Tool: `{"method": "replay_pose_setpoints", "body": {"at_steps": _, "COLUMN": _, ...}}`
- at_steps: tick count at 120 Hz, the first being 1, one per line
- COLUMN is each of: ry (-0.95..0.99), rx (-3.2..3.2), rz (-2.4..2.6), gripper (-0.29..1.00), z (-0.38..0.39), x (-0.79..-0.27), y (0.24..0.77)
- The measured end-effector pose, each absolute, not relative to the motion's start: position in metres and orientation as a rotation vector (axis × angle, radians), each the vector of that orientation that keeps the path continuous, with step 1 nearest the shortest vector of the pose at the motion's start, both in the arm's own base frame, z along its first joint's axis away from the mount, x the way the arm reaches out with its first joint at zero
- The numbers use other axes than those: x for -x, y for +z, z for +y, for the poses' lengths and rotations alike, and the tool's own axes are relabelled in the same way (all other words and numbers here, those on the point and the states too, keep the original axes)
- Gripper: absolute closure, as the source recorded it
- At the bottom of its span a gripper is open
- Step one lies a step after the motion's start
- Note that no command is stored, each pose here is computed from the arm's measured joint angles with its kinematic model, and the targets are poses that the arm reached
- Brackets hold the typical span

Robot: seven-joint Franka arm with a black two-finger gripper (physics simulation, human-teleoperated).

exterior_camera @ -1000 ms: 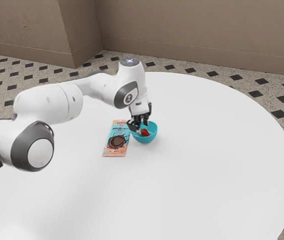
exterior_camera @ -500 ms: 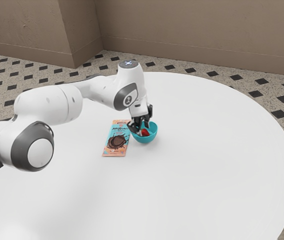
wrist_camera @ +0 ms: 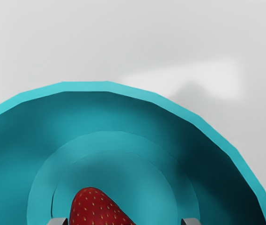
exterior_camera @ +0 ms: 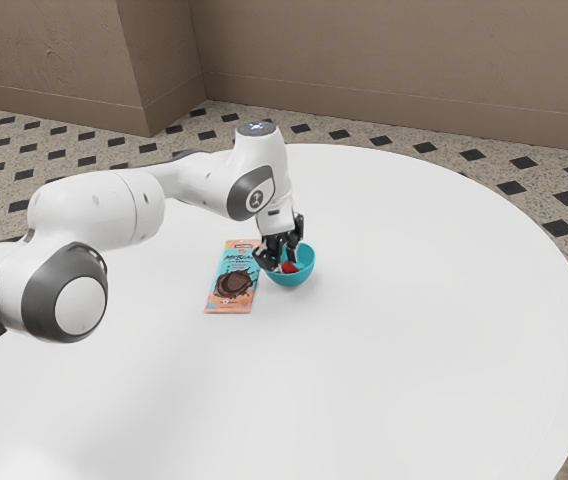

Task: Take strawberry from the bowl

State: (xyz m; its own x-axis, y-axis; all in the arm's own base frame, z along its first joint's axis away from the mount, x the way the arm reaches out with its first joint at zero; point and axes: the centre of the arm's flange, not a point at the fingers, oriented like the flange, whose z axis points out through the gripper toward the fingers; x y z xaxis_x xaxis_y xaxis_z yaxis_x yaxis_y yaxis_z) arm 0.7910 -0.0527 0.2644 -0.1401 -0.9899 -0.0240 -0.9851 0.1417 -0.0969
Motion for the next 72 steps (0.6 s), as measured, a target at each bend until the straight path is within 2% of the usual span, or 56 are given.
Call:
{"method": "replay_pose_setpoints", "body": {"at_steps": 32, "ry": -0.094, "rx": 2.053, "rz": 2.305, "gripper": 0.35, "z": -0.043, "x": -0.79, "y": 0.263}}
{"method": "replay_pose_setpoints", "body": {"at_steps": 50, "ry": -0.082, "rx": 2.077, "rz": 2.312, "gripper": 0.3, "z": -0.041, "x": -0.789, "y": 0.259}}
{"method": "replay_pose_setpoints", "body": {"at_steps": 72, "ry": -0.085, "rx": 2.079, "rz": 2.303, "gripper": 0.34, "z": -0.039, "x": -0.79, "y": 0.262}}
